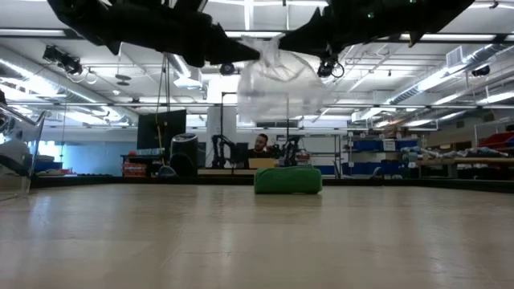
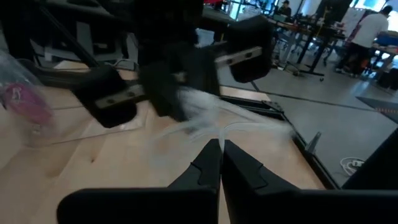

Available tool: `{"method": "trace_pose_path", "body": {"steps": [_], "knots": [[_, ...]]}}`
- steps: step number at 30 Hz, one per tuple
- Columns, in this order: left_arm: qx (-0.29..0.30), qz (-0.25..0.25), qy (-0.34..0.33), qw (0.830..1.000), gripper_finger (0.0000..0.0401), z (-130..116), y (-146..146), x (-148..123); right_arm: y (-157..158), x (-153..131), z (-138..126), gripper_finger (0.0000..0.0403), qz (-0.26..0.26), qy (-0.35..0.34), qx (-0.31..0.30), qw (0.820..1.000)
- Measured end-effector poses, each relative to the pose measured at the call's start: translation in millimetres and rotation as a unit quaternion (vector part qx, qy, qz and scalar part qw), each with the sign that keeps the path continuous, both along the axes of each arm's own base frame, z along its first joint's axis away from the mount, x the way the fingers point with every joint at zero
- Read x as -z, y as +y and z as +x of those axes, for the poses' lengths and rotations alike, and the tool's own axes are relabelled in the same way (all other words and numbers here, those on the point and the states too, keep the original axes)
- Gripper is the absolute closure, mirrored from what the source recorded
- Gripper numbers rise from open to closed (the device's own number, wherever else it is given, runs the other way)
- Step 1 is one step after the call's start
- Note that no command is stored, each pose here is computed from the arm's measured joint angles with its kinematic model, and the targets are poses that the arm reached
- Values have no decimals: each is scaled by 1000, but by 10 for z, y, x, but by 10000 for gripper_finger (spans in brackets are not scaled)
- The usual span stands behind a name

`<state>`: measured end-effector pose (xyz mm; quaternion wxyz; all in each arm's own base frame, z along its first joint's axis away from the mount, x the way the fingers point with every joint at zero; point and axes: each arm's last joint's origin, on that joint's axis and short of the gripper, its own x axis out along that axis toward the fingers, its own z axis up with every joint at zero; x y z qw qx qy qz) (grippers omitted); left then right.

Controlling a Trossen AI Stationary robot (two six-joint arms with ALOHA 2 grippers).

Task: Roll bandage
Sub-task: Prepare the transparent zip bag, then put the green bandage into the transparent zip bag

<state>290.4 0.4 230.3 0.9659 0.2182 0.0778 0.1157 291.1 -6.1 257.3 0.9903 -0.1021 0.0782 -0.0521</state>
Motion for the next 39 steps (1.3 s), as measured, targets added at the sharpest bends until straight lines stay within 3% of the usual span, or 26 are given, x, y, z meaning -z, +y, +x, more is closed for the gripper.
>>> {"method": "trace_pose_path", "body": {"steps": [9,19,27,32,39], "knots": [[-131,29,41,990,400,-39,75,66,-21,8,-5,346,5,3,38,999],[-204,72,69,974,400,-70,114,85,-39,-146,-160,261,-4,-2,95,995],[-264,106,91,954,400,-99,141,90,23,-226,-280,198,-9,7,105,994],[-281,124,105,946,400,-110,150,95,64,-66,-273,172,27,72,79,994],[-280,125,109,946,400,-112,149,105,106,491,-131,155,68,185,57,979]]}}
